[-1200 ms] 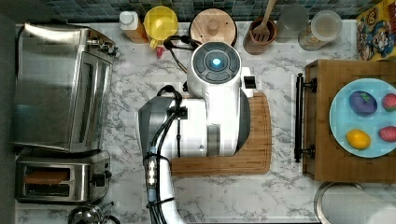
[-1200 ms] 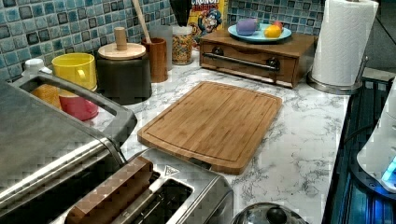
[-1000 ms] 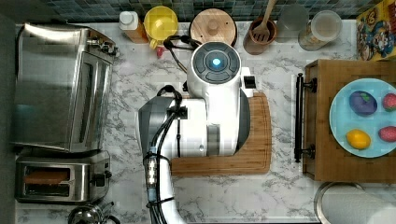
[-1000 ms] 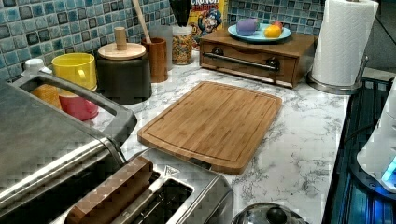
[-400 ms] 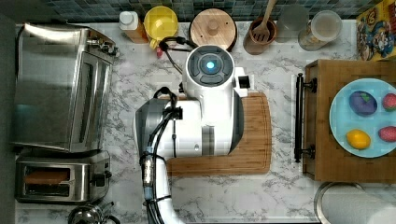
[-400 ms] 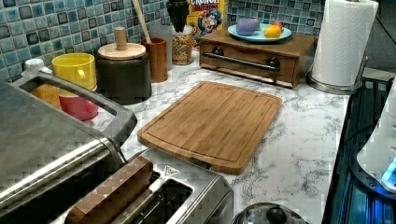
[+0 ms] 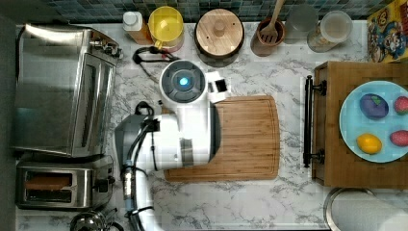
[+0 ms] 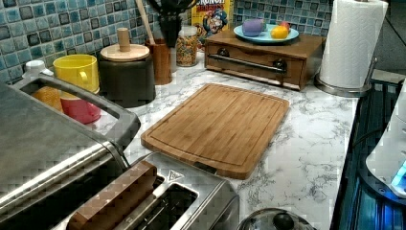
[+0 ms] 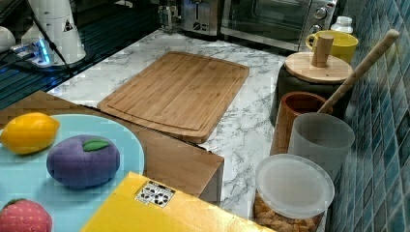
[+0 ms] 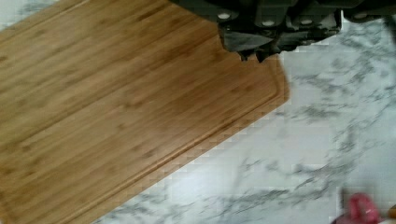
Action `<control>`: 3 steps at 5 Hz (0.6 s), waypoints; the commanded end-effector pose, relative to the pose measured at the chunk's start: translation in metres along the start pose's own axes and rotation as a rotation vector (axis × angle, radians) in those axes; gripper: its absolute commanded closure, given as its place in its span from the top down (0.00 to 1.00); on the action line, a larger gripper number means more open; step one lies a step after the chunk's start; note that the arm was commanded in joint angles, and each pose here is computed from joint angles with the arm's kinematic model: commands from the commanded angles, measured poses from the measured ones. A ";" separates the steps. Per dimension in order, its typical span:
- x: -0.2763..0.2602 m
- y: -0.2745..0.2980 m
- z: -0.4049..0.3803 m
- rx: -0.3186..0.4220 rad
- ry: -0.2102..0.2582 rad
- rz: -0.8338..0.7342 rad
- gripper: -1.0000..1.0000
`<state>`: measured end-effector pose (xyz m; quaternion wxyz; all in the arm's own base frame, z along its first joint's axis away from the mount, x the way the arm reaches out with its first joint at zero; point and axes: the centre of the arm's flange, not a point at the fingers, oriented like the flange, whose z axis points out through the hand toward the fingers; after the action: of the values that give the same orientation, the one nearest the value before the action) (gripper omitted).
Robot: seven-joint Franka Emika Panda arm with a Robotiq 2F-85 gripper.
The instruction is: Turn on the toaster.
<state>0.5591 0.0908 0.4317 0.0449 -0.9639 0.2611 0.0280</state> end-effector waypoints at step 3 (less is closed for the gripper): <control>-0.187 -0.048 0.000 0.031 -0.077 -0.366 0.00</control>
<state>0.4403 0.2214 0.4304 0.0538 -0.9922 0.0993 0.0519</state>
